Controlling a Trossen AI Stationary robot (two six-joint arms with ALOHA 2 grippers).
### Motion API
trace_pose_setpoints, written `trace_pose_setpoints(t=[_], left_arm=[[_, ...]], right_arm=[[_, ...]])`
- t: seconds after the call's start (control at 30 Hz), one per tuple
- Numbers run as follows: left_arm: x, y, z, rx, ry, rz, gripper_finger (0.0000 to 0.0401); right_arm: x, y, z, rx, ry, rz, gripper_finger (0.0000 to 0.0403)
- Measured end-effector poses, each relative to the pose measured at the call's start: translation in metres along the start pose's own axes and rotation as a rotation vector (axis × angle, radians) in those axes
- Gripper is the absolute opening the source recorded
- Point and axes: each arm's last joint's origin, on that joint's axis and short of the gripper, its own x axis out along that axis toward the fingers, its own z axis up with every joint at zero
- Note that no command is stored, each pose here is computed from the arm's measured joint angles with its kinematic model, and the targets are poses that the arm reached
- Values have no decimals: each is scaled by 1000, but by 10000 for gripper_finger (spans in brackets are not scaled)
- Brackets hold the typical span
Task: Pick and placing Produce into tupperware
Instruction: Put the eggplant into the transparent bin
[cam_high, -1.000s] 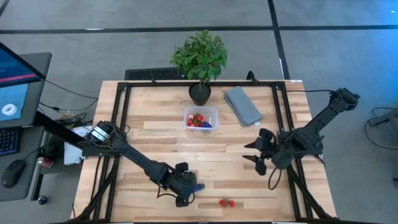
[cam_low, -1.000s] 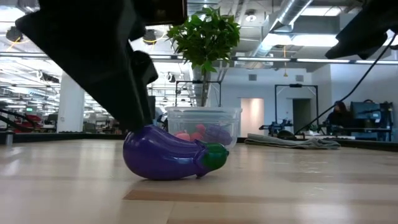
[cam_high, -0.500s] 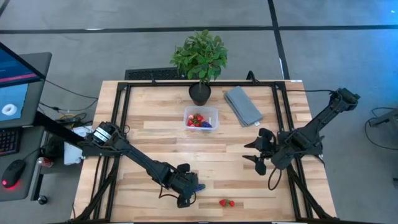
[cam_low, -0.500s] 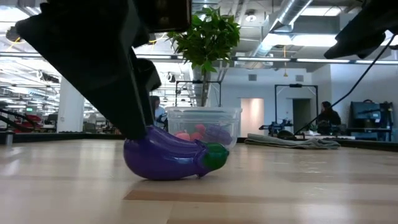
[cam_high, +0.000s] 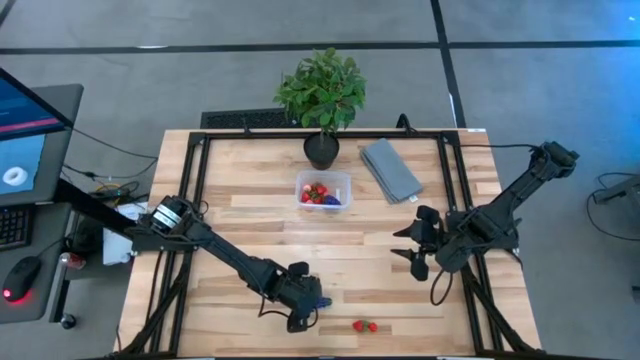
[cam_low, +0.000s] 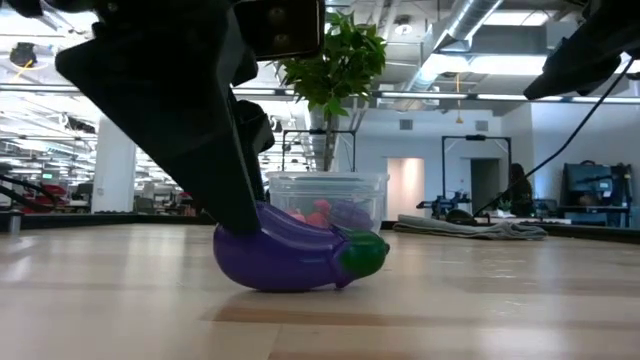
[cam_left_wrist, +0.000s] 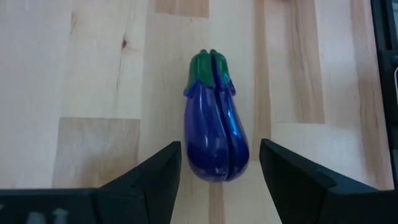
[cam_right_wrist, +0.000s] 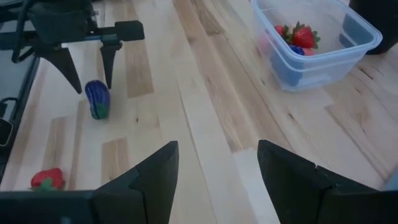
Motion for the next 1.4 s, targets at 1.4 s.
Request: trace_pose_setpoints(t=[1.4], left_arm=[[29,0,10,33,31,-11,169]], right_arm=[[0,-2,-3,-21,25,-13,244]])
